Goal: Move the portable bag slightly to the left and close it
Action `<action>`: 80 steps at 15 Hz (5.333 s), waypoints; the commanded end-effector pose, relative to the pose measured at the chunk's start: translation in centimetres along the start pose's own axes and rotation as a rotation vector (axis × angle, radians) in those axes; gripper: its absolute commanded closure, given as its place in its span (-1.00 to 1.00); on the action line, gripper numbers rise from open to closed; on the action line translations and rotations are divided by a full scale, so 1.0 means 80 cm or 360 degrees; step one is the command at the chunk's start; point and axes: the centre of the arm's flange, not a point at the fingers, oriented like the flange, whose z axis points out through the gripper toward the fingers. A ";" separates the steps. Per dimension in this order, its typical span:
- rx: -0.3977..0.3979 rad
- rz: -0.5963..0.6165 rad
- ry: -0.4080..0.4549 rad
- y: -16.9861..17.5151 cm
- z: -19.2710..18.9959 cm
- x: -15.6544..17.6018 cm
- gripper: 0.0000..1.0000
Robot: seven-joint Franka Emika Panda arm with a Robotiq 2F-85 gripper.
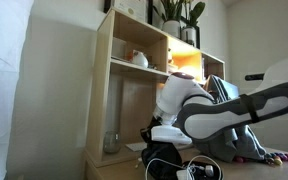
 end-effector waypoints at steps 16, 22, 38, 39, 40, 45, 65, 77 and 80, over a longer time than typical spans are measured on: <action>-0.0050 -0.0228 0.0042 -0.018 -0.002 -0.057 0.97; -0.0080 -0.0401 0.0042 -0.025 0.007 -0.108 0.97; -0.0068 -0.0513 0.0066 -0.039 0.034 -0.118 0.89; -0.0068 -0.0513 0.0066 -0.039 0.034 -0.118 0.89; -0.0068 -0.0513 0.0066 -0.039 0.034 -0.118 0.89; -0.0044 -0.0543 0.0088 -0.044 0.018 -0.124 0.97; 0.0494 -0.0672 0.0085 -0.052 -0.099 -0.120 0.97; 0.0470 -0.0565 0.0488 -0.020 -0.150 -0.095 0.97; 0.0261 -0.0455 0.0630 0.015 -0.154 -0.058 0.97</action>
